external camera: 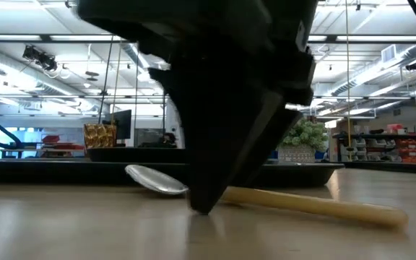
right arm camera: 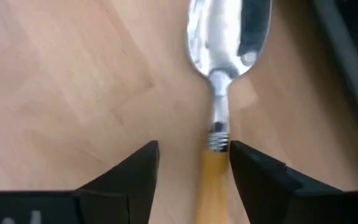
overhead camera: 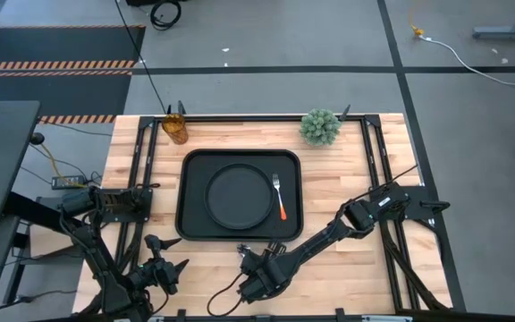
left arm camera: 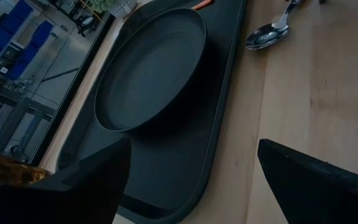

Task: Pick and place plate/cup/fork/spoon on tray
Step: Put the yellow spoon on the black serving tray to the right of the orange fork

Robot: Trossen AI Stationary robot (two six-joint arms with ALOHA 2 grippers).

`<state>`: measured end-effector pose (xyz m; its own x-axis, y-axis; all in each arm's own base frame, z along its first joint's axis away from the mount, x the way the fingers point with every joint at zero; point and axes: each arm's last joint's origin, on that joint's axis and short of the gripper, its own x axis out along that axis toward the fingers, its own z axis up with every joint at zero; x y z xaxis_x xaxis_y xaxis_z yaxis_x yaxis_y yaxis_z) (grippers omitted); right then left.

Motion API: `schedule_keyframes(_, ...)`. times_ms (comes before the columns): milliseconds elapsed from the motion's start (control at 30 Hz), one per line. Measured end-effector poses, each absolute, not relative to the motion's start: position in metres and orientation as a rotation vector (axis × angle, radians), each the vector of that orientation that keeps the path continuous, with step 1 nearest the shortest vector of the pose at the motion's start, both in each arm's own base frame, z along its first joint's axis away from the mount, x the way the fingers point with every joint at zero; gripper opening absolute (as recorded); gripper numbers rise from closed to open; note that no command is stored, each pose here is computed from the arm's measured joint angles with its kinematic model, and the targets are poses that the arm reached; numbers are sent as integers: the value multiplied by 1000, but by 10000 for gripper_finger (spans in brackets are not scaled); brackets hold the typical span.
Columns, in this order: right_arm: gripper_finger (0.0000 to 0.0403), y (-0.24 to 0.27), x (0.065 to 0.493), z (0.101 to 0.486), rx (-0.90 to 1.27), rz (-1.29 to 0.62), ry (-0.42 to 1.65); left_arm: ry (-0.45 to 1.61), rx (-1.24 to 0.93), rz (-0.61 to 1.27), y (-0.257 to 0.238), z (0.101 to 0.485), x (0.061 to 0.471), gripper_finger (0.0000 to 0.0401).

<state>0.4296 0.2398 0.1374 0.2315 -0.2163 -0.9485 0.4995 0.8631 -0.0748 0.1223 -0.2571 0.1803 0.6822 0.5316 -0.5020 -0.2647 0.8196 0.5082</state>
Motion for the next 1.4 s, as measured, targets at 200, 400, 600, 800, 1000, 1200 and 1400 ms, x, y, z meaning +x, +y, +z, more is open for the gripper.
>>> schedule_keyframes(200,204,234,433,137,306,-505,1247,686,417,462,-257,180,123,355)
schedule_keyframes(400,198,227,431,139,322,-543,1276,686,418,462,-257,180,123,355)
schedule_keyframes(600,197,225,432,139,399,-528,1329,686,418,462,-257,180,123,355)
schedule_keyframes(800,188,225,431,137,449,-533,1360,686,418,462,-257,180,123,355)
schedule_keyframes(1000,163,224,427,127,476,-521,1421,687,418,462,-257,180,123,355)
schedule_keyframes(1200,132,224,427,125,457,-477,1441,686,417,462,-257,180,123,355)
schedule_keyframes(1400,75,219,430,124,467,-475,1455,687,417,462,-257,180,123,355)
